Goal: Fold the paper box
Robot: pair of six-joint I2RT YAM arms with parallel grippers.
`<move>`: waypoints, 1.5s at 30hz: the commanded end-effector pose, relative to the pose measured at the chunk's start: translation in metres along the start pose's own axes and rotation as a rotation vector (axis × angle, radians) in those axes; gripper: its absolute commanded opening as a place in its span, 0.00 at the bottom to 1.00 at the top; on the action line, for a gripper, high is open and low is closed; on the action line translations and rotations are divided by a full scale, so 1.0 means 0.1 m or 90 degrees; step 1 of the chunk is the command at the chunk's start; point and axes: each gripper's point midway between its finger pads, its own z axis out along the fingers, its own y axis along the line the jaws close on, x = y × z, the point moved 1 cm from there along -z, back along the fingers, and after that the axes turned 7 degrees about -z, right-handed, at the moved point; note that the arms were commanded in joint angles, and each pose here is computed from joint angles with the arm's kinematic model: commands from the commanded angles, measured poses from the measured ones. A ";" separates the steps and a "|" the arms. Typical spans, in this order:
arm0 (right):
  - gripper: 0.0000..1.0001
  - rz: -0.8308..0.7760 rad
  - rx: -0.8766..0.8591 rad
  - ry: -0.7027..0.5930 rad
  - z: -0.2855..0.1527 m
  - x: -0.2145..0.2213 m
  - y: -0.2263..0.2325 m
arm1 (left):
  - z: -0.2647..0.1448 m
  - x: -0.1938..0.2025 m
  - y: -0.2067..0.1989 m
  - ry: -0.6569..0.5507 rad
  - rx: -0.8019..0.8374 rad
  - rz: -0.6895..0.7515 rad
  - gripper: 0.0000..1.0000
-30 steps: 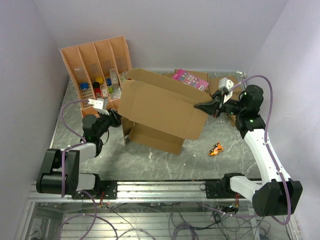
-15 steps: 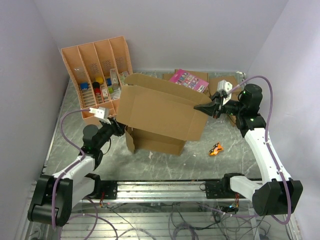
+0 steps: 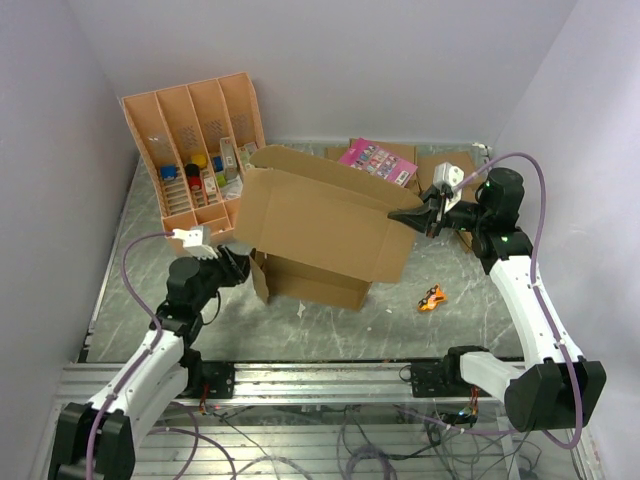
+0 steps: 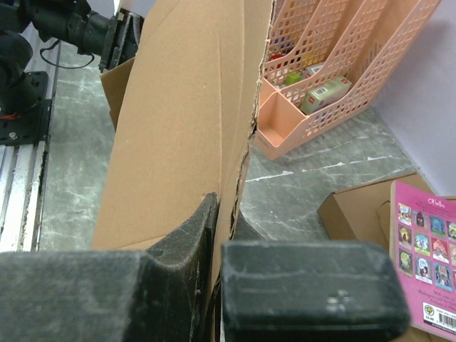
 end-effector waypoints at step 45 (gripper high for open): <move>0.00 -0.051 -0.023 0.037 -0.01 0.11 0.00 | -0.48 0.47 -0.59 0.112 0.108 -0.033 0.56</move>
